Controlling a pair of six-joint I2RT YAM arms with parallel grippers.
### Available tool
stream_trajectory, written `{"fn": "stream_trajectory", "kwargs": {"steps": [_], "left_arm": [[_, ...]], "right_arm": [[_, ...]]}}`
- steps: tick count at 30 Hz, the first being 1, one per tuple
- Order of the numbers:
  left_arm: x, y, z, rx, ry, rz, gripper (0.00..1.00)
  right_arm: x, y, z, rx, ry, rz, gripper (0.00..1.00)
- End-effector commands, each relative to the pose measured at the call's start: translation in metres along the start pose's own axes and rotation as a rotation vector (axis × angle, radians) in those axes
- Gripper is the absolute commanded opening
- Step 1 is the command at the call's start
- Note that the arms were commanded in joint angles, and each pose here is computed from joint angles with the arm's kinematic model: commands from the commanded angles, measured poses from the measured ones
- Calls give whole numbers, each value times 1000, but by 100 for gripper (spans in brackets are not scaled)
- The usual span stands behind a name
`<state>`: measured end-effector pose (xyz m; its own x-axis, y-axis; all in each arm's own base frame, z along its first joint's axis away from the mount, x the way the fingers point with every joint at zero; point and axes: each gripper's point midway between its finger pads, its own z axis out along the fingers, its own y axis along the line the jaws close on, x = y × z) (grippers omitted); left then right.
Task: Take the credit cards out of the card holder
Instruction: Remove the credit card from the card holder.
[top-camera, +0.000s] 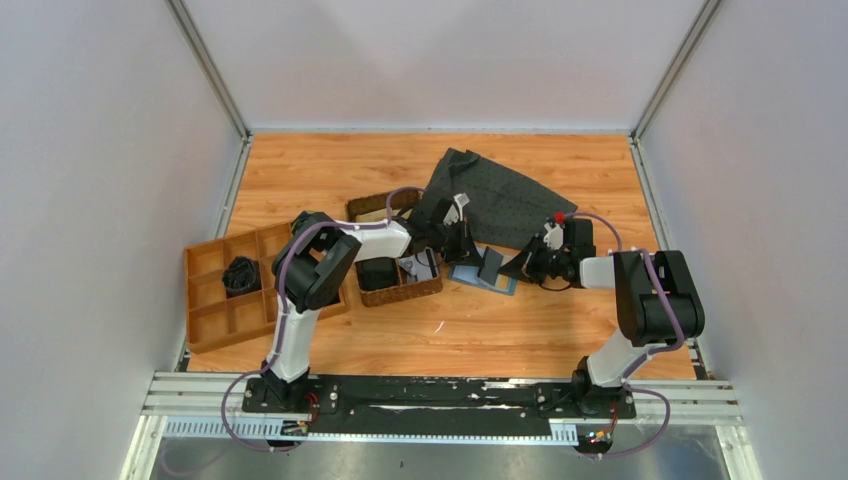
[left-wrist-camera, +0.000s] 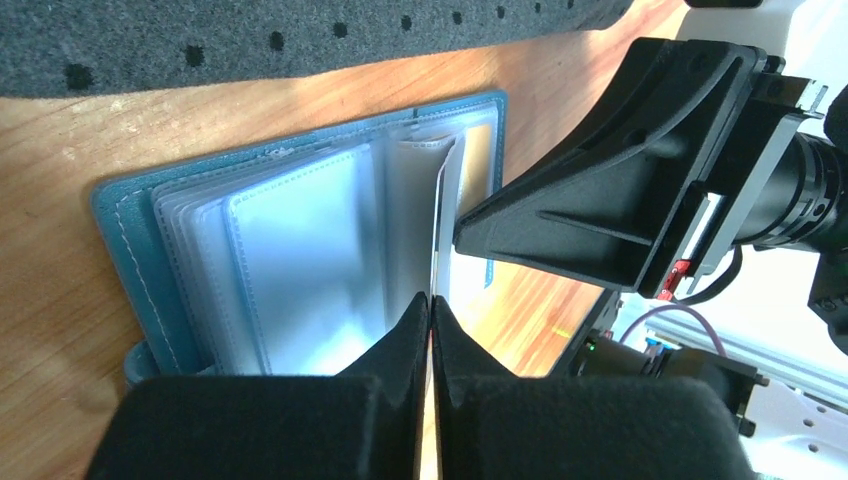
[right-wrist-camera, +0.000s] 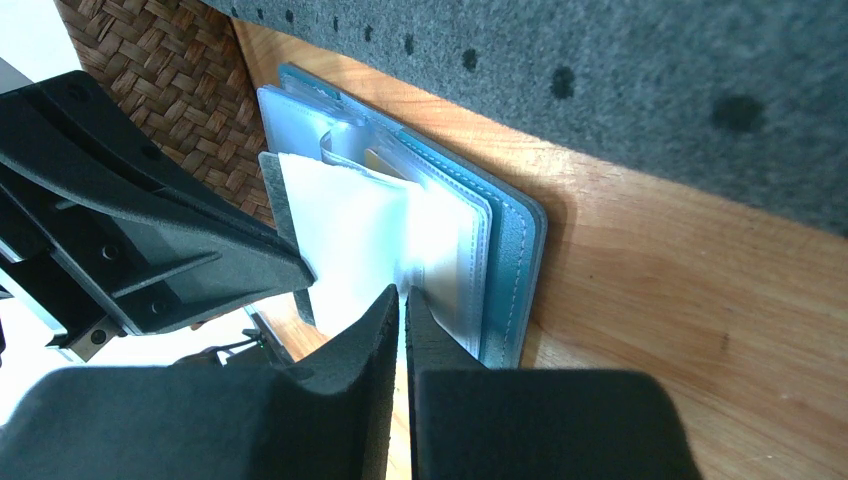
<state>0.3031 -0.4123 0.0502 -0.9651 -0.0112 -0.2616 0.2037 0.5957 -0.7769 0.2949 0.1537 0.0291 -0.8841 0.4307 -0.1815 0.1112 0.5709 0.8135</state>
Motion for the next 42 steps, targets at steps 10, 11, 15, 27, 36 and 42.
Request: {"fn": "stream_trajectory", "kwargs": {"steps": [10, 11, 15, 27, 36, 42], "left_arm": [[-11, 9, -15, -5, -35, 18, 0], [-12, 10, -17, -5, -38, 17, 0], [-15, 11, -22, -5, -49, 23, 0], [-27, -21, -51, 63, -92, 56, 0], [-31, -44, -75, 74, -124, 84, 0], [-39, -22, -125, -323, -160, 216, 0]], "right_arm": [[17, -24, 4, 88, 33, 46, 9], [16, -23, 3, 87, 31, 45, 9], [18, -24, 3, 92, 31, 46, 9], [14, -17, -6, 78, 16, 37, 10], [-5, 7, -38, 150, -56, -69, 28], [-19, 16, -61, 233, -125, -145, 42]]}}
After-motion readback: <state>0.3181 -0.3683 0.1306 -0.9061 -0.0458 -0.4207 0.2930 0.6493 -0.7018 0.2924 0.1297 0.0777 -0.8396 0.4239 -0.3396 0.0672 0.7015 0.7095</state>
